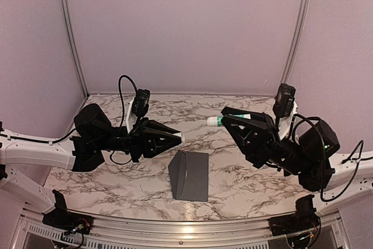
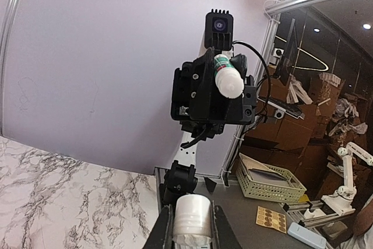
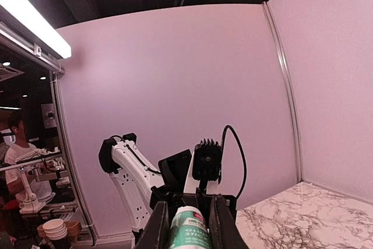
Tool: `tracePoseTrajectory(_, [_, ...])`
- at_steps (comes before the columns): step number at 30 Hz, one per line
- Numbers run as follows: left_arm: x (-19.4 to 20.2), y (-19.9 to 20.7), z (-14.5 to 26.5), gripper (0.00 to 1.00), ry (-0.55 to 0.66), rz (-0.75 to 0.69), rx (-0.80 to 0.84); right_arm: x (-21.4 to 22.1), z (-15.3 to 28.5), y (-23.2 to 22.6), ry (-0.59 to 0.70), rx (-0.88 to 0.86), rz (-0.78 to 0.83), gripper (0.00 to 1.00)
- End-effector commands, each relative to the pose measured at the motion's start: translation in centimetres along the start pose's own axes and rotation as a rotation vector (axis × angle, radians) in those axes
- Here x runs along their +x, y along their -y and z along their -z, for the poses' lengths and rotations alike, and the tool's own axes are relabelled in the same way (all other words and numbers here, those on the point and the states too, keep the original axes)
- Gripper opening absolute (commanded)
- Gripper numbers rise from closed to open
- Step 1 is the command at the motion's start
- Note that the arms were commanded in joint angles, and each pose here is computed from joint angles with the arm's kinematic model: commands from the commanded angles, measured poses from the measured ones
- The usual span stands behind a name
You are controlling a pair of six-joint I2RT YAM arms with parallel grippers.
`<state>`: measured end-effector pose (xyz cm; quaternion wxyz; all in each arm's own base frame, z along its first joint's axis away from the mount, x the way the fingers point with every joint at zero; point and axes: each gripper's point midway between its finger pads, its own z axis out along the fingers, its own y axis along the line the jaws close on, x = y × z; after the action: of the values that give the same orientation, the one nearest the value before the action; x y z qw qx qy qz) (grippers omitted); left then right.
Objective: Place the letter into the envelope and seal it
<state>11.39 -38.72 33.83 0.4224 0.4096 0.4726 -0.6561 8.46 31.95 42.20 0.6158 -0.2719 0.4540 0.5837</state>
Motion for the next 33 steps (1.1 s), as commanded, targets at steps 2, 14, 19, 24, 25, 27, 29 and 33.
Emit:
tracePoseTrajectory(2, [-1.0, -0.2, 0.4, 0.00, 0.036, -0.027, -0.009, -0.6, 0.5, -0.1, 0.014, -0.010, -0.032, 0.00])
tracePoseTrajectory(14, [4.7, -11.4, 8.0, 0.00, -0.079, 0.067, -0.720, 0.9, 0.9, 1.3, -0.075, 0.075, -0.005, 0.00])
tracePoseTrajectory(19, [9.1, -15.4, 13.3, 0.00, -0.187, 0.138, -1.064, 3.7, 0.5, 4.6, -0.180, 0.251, 0.042, 0.00])
tracePoseTrajectory(24, [14.3, -17.6, 17.4, 0.02, -0.331, 0.196, -1.283, 6.8, 0.4, 7.0, -0.278, 0.377, 0.074, 0.00])
tracePoseTrajectory(25, [15.3, -17.8, 17.9, 0.03, -0.361, 0.210, -1.300, 7.3, 0.4, 7.3, -0.296, 0.393, 0.080, 0.00])
tracePoseTrajectory(27, [17.2, -18.2, 18.5, 0.06, -0.417, 0.237, -1.326, 8.4, 0.4, 8.0, -0.337, 0.430, 0.088, 0.00])
tracePoseTrajectory(29, [18.9, -18.7, 19.2, 0.08, -0.487, 0.266, -1.367, 9.6, 0.4, 8.7, -0.384, 0.467, 0.099, 0.00])
tracePoseTrajectory(33, [22.1, -19.2, 19.8, 0.12, -0.619, 0.323, -1.392, 13.3, 0.4, 10.1, -0.527, 0.534, 0.121, 0.00])
